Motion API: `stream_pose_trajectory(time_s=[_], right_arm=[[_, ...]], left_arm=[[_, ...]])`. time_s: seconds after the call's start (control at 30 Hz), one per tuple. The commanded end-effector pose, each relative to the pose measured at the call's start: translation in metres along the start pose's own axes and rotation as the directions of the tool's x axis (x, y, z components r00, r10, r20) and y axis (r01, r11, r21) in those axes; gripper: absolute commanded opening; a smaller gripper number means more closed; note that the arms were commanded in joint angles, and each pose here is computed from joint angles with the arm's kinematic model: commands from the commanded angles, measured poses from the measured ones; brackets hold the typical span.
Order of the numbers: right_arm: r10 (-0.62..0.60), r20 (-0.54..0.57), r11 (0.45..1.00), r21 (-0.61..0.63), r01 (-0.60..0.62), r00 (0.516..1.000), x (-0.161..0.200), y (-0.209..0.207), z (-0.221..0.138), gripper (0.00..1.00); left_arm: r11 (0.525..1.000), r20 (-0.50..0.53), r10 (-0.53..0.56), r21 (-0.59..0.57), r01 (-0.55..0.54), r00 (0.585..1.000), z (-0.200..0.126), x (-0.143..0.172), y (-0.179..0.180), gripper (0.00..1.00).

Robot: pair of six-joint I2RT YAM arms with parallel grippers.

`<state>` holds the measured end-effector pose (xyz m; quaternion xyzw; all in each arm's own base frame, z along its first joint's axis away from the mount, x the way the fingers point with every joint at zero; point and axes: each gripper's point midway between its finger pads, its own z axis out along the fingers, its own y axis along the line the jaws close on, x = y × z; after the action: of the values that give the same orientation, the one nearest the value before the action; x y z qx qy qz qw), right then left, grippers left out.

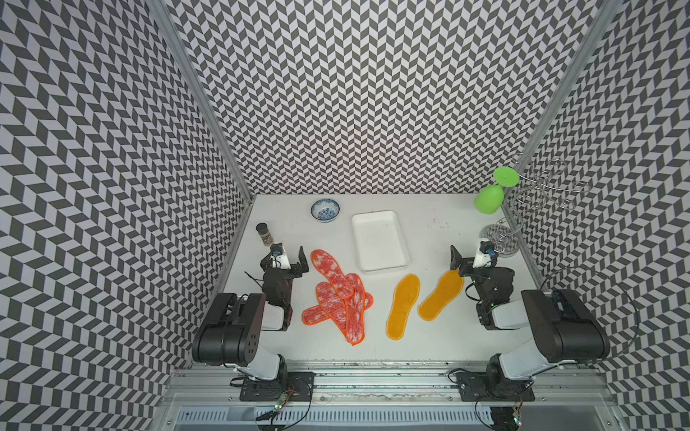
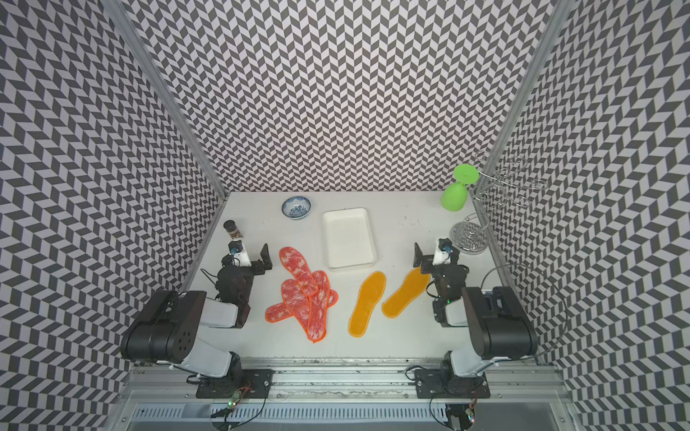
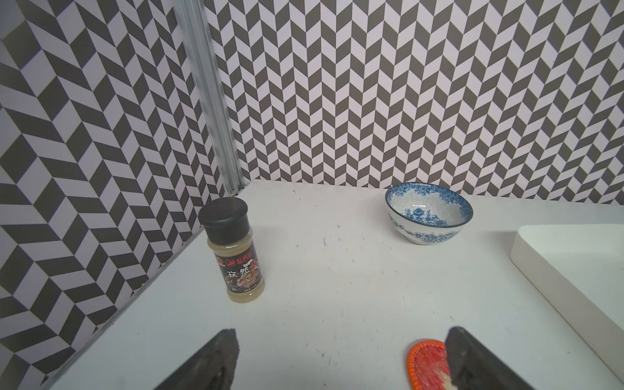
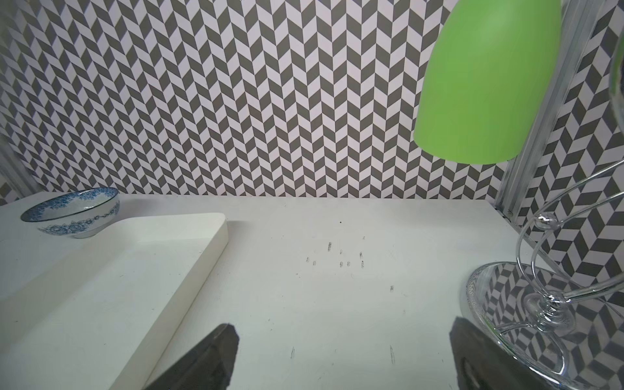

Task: Put the insoles into the storage box
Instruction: Pick up the insole from the center of the board.

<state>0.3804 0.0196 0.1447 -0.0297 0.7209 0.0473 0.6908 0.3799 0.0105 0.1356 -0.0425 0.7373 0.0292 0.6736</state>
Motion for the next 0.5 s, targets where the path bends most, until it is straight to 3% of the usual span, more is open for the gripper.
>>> stream_pose_trajectory(time_s=[0.0, 0.47], right_arm=[[-0.012, 0.050, 1.000, 0.003, 0.012, 0.999, -0.0121, -0.0012, -0.0001, 0.99], [0.002, 0.053, 0.999, 0.043, -0.004, 0.999, -0.0133, -0.0078, 0.0004, 0.99]], left_arm=[[1.000, 0.032, 0.005, 0.009, -0.005, 0.999, 0.0038, -0.0094, -0.0009, 1.00], [1.000, 0.034, 0.003, 0.013, -0.003, 0.999, 0.0032, -0.0100, -0.0005, 1.00]])
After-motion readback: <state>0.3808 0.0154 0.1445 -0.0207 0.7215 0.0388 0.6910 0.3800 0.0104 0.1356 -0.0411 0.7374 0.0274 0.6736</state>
